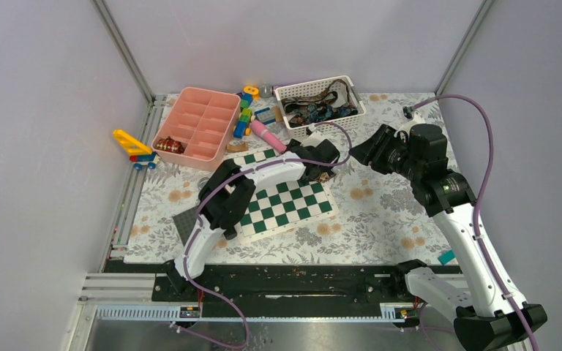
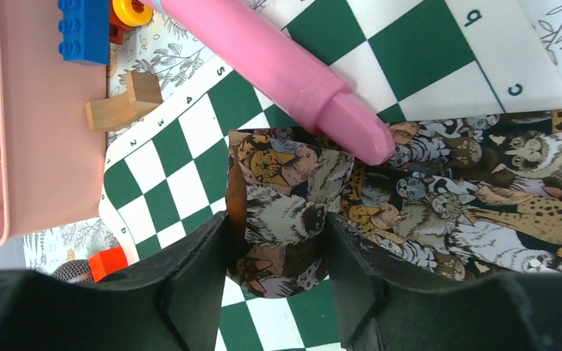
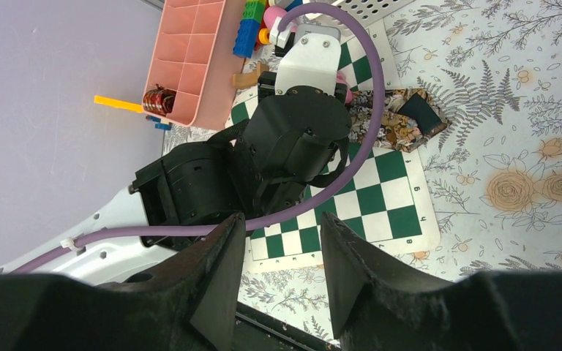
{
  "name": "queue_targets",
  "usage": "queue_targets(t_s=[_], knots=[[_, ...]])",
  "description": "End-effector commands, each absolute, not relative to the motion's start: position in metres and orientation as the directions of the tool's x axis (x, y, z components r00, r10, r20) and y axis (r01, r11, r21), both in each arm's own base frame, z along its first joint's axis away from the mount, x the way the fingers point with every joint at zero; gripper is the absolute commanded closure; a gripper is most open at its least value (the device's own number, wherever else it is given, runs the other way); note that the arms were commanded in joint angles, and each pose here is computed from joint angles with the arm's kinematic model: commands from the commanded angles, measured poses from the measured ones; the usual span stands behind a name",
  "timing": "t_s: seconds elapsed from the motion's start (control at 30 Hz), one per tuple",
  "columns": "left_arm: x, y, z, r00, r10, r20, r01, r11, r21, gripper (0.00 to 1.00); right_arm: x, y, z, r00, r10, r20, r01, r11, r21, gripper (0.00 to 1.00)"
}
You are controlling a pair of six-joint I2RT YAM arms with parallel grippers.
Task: Roll the ties
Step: Roll the tie at the center of the board.
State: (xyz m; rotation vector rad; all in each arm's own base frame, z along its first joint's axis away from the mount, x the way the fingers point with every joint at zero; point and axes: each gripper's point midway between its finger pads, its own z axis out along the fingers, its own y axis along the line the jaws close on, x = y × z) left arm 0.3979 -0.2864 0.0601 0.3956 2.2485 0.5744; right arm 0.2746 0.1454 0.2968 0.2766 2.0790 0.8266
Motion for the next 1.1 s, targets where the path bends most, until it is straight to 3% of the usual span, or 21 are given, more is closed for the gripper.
queue_targets(t_s=[0.0,0.8,1.07], knots=[[0.395,-0.304,0.062,-0.657,0.449,-0.606,0.144,0.863,0.483,0.5,0.278,0.142,0.306,-0.582,0.476,-0.66,-0.109,0.758,0.643,0.5],[0.38,-0.351,0.061,-0.684,0.382,-0.622,0.251,0.923,0.292,0.45,0.272,0.138,0.314,-0.549,0.485,-0.681,-0.119,0.761,0.638,0.48],[0.376,-0.36,0.054,-0.696,0.365,-0.619,0.276,0.931,0.239,0.44,0.266,0.147,0.341,-0.5,0.494,-0.711,-0.235,0.713,0.66,0.46]])
